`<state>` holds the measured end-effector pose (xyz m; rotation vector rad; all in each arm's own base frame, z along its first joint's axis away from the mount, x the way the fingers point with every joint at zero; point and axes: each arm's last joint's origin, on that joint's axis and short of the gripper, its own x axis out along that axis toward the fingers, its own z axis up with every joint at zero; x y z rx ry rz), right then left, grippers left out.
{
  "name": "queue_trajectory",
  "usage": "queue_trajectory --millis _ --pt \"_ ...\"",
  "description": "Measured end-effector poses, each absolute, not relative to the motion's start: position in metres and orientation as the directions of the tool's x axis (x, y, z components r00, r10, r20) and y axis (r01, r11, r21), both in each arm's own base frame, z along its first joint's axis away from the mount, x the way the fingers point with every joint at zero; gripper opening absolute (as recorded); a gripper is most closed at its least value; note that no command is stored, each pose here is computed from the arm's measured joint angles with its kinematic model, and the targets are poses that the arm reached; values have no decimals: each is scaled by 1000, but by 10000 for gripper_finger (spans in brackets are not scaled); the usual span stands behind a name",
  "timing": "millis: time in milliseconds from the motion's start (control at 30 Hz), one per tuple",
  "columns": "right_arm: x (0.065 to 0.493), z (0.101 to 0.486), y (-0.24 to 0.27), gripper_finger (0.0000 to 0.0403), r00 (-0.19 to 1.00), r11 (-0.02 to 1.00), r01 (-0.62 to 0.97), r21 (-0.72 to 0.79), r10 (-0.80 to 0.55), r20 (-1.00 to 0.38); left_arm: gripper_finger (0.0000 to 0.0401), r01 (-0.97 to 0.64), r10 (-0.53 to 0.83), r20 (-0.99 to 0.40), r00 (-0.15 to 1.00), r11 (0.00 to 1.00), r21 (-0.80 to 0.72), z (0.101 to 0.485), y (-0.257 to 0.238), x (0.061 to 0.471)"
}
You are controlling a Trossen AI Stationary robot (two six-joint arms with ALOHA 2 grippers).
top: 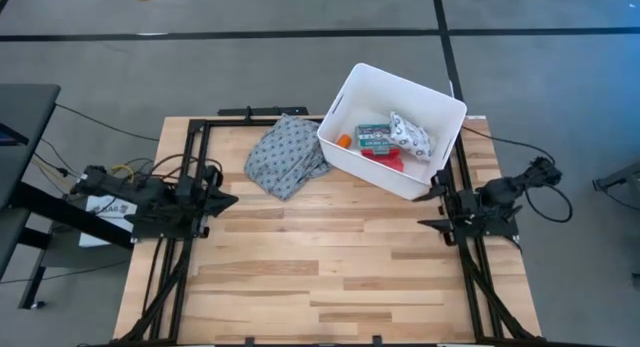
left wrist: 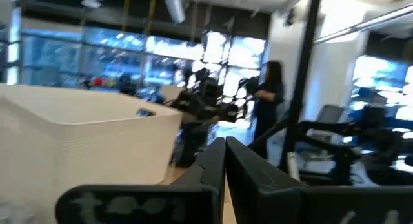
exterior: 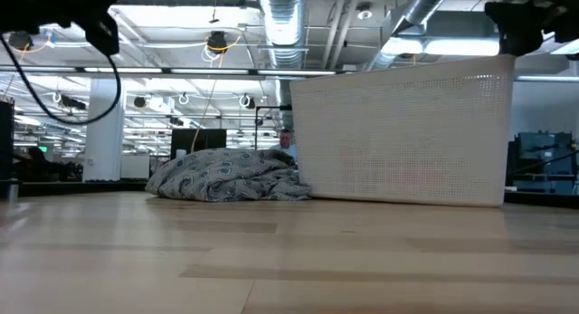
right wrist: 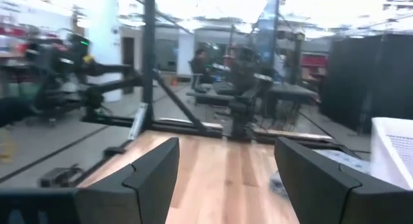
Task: Pick & place medical supplies in basket/bin
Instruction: Return to Home Position
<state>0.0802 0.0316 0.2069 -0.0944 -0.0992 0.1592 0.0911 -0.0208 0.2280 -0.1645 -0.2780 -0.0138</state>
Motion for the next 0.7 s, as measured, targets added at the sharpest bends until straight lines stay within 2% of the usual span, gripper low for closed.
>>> queue_trajectory --millis 200,500,633,700 --pt "83 196 36 249 941 943 -302 -139 319 116 1 86 -34 344 938 987 -138 201 -19 90" --pt "82 202 38 249 912 927 -335 -169 364 190 1 65 -11 305 952 984 -166 196 -16 90" --pt "72 225 41 249 795 839 -479 -260 540 277 1 62 -8 293 956 982 -177 195 -16 91" --pt "68 228 44 249 730 767 -573 -291 638 244 1 66 -14 278 960 981 -180 194 -16 91"
